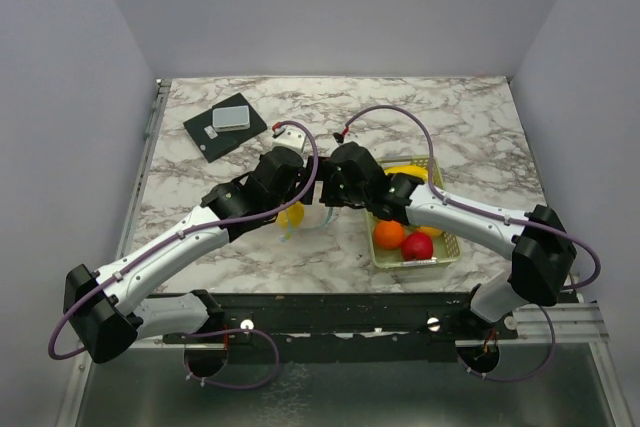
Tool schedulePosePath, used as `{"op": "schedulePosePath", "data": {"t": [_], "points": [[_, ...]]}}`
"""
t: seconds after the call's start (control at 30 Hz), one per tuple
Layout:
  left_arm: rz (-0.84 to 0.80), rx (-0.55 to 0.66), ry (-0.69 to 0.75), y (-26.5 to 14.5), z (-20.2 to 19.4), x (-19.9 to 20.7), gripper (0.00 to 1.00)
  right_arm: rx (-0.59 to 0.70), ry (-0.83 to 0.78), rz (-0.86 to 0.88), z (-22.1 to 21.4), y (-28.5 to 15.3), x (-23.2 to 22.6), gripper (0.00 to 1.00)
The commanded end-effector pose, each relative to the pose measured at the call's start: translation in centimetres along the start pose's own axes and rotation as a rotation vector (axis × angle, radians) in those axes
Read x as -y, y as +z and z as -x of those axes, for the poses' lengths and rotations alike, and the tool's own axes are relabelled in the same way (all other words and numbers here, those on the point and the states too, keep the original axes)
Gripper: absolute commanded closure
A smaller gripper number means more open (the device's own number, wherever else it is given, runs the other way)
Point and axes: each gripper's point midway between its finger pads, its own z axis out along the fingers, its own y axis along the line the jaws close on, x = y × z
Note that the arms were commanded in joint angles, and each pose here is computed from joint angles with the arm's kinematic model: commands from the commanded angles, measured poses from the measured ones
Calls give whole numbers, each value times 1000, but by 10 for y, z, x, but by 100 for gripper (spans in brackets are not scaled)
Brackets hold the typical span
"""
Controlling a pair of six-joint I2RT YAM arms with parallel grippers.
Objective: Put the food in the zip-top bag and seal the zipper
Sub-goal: Place the fake fruit in the zipper food storage bag, then pick up the fake fruit from the bin.
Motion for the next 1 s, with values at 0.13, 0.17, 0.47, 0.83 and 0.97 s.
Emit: {"op": "schedulePosePath", "data": {"t": [0.13, 0.17, 0.47, 0.83, 0.97], "points": [[-20, 17, 3, -2, 2, 3, 100, 51, -13, 11, 12, -12, -8, 8], [-18, 17, 3, -2, 2, 3, 100, 55, -13, 14, 13, -15, -9, 9], [-4, 19, 3, -2, 2, 0, 100, 105, -19, -47, 21, -42, 8, 10], [-2, 6, 13, 1, -2, 1, 100, 184, -21, -175, 28, -83, 45, 12], [-2, 4, 15, 2, -3, 1, 100, 196, -24, -237, 27, -96, 61, 13]]}}
